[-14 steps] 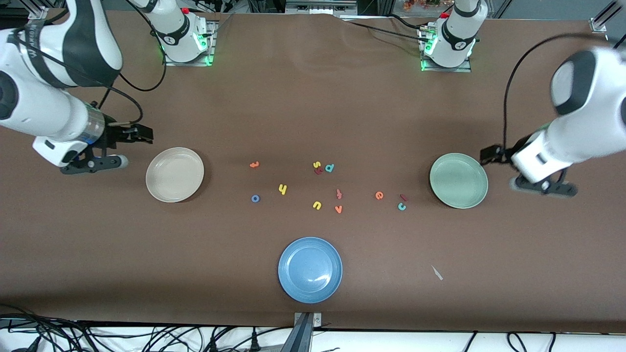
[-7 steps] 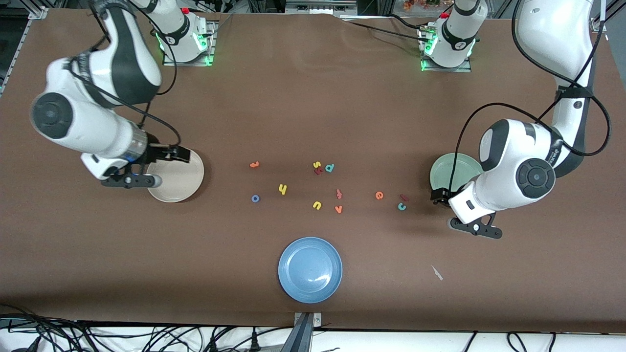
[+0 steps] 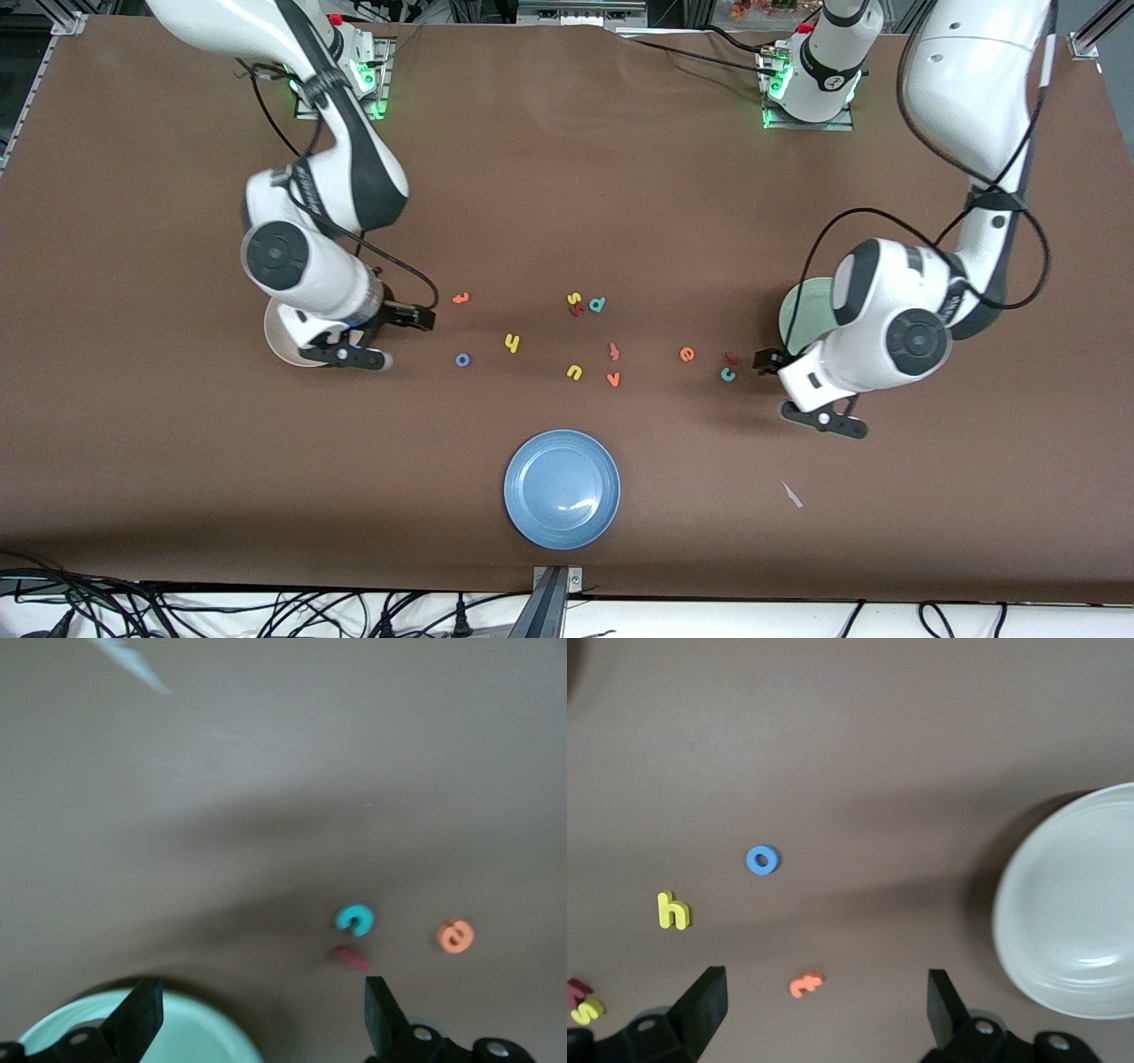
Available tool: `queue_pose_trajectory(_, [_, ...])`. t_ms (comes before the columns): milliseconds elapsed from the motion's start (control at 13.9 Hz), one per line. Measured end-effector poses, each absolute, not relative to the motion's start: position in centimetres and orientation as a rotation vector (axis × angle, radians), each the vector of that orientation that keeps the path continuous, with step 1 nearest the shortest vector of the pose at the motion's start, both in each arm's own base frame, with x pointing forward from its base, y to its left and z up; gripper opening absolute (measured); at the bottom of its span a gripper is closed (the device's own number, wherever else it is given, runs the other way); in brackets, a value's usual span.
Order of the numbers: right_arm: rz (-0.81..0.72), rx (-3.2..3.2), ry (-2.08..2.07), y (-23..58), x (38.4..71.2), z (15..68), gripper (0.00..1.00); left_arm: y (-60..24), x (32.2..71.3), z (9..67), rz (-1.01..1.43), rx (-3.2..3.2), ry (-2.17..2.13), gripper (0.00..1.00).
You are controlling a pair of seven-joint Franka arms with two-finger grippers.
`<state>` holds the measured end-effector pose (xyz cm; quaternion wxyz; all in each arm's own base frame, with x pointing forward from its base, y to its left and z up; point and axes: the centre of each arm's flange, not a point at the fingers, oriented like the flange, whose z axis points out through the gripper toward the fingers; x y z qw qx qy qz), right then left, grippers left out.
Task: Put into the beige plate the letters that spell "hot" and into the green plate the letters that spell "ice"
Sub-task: 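Grasp the o with the right gripper while the left gripper grasps the bar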
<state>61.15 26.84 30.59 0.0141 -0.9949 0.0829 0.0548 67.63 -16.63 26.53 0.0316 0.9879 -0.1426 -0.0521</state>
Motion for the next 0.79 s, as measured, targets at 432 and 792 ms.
queue_pose_trajectory(432, [0.034, -3.099, 0.253, 31.9, 63.2, 23.5, 1.00, -19.8, 64.9, 21.5, -0.213, 2.981, -0.724, 0.96])
queue_pose_trajectory(792, [0.016, -3.137, 0.206, 32.1, 63.2, 19.9, 0.99, -21.0, 62.7, 18.6, -0.215, 2.968, -0.776, 0.87])
